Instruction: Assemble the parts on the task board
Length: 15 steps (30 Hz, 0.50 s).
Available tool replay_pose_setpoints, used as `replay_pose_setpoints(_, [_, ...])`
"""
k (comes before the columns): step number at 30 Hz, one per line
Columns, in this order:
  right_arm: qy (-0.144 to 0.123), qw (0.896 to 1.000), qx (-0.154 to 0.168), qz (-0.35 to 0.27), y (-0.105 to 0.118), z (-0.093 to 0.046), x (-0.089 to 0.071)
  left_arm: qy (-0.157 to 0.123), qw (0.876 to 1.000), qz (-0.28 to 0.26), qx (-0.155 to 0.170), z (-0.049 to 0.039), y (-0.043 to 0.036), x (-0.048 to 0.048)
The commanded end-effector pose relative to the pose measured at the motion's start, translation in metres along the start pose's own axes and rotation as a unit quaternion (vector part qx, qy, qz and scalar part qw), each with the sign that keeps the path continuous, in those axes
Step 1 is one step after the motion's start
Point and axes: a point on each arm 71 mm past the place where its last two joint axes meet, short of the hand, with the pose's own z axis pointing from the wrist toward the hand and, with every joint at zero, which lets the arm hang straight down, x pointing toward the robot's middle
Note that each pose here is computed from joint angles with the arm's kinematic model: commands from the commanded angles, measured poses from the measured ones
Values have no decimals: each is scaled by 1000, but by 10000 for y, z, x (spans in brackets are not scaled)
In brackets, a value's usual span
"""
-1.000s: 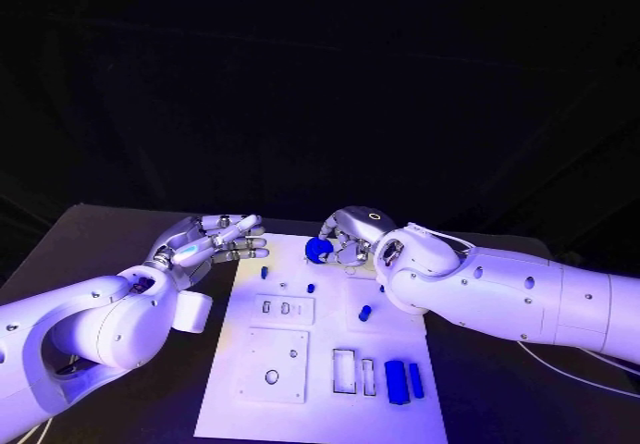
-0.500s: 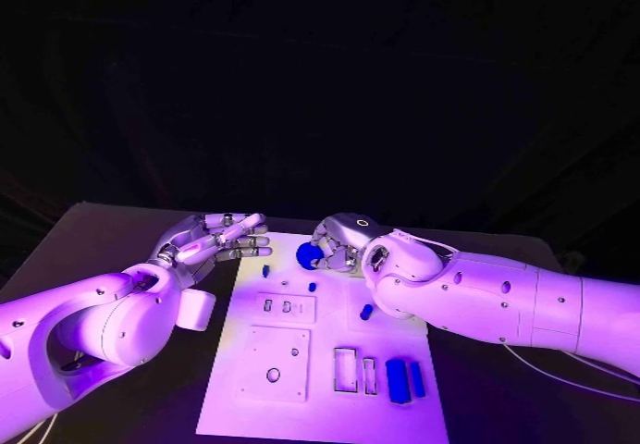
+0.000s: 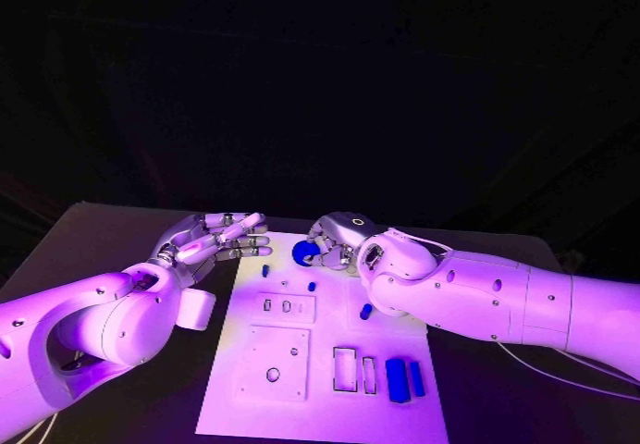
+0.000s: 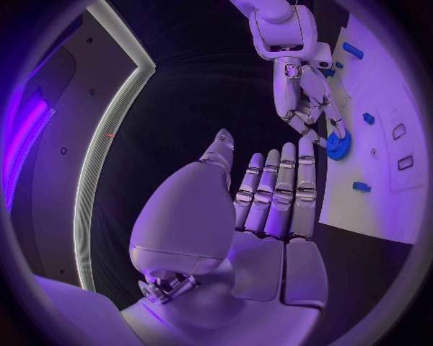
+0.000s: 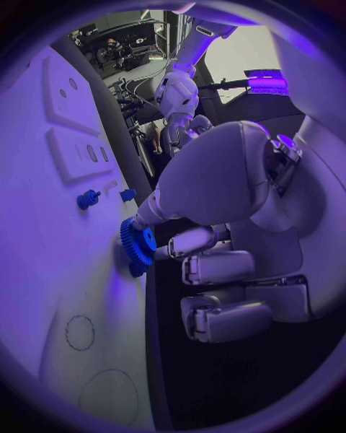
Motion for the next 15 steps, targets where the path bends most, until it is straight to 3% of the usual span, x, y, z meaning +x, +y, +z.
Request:
replay_pose_setpoints(1, [23, 1000, -1, -4, -3, -5, 67, 11, 1000, -4, 2, 4, -9, 26])
replay_pose_setpoints(15, [30, 1000, -3, -2, -20, -33, 80, 10, 1000, -4, 1, 1, -9, 19])
